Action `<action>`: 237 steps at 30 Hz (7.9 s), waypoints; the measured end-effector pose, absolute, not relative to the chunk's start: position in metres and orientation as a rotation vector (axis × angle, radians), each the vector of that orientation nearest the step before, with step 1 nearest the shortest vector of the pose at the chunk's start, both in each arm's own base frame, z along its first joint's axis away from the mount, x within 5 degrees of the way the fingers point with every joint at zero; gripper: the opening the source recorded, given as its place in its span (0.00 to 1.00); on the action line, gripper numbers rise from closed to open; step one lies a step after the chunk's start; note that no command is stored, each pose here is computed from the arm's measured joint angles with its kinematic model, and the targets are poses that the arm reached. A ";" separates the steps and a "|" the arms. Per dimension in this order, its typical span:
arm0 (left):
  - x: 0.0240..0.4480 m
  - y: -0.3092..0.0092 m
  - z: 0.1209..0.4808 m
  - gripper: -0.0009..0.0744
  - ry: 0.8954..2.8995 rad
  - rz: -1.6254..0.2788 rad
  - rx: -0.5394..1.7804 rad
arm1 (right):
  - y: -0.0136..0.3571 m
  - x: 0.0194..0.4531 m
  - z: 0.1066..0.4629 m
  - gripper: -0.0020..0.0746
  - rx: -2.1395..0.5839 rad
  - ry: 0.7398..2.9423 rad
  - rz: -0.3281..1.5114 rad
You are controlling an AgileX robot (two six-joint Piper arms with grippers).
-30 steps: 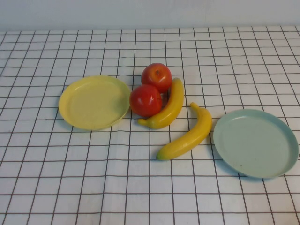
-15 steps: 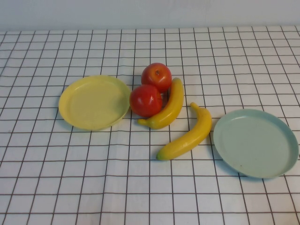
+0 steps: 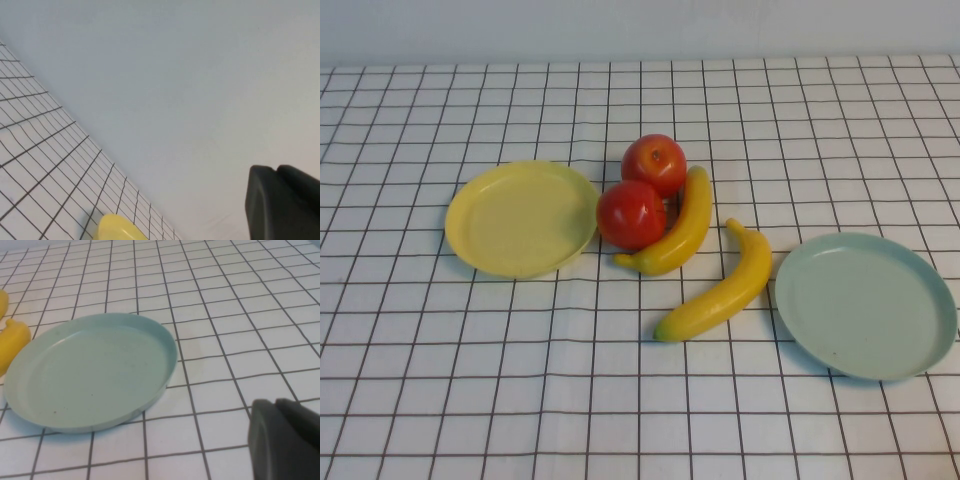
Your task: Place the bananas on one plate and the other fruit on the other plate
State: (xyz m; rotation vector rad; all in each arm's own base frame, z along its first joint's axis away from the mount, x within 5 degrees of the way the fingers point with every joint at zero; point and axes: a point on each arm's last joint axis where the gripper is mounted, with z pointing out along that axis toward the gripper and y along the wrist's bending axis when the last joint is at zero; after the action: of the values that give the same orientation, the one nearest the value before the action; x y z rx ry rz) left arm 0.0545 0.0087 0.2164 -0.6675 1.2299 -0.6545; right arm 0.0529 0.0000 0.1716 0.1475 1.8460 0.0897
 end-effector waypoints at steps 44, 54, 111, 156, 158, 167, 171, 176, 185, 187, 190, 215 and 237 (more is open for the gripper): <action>0.219 -0.083 0.308 0.90 2.068 -0.072 0.755 | 0.000 0.053 0.172 0.00 0.149 1.846 0.091; 0.265 -0.093 0.305 0.90 2.048 -0.085 0.541 | 0.000 0.053 0.172 0.01 0.149 1.846 0.091; 0.392 -0.219 0.200 0.78 2.392 -0.406 0.233 | 0.000 0.053 0.172 0.00 0.149 1.846 0.091; 0.418 -0.116 0.225 0.78 2.435 -0.027 0.171 | 0.000 0.053 0.172 0.00 0.149 1.846 0.091; 0.419 -0.116 0.225 0.78 2.431 -0.024 0.183 | 0.000 0.053 0.172 0.00 0.149 1.846 0.091; 0.421 -0.111 0.222 0.90 2.430 0.011 0.237 | 0.000 0.053 0.172 0.00 0.149 1.846 0.091; 0.421 -0.111 0.221 0.90 2.430 0.010 0.242 | 0.000 0.053 0.172 0.00 0.149 1.846 0.091; 0.418 -0.111 0.233 0.90 2.405 -0.016 0.221 | 0.000 0.053 0.172 0.00 0.149 1.846 0.091; 0.400 -0.128 0.301 0.90 2.167 -0.235 0.153 | 0.000 0.053 0.172 0.00 0.149 1.846 0.091; 0.398 -0.143 0.307 0.90 2.122 -0.259 0.213 | 0.000 0.053 0.172 0.00 0.149 1.846 0.091; 0.398 -0.167 0.311 0.90 2.078 -0.304 0.264 | 0.000 0.053 0.172 0.00 0.149 1.846 0.091; 0.448 -0.259 0.220 0.90 2.186 -0.444 0.456 | 0.000 0.053 0.172 0.00 0.149 1.846 0.091; 0.455 -0.260 0.203 0.90 2.112 -0.272 0.669 | 0.000 0.053 0.172 0.00 0.149 1.846 0.091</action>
State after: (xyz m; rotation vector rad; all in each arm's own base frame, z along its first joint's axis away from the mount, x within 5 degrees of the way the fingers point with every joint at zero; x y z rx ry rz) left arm 0.4546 -0.2604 0.2031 0.6688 2.1122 -0.2715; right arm 0.0529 0.0000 0.1716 0.1492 1.8459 0.0909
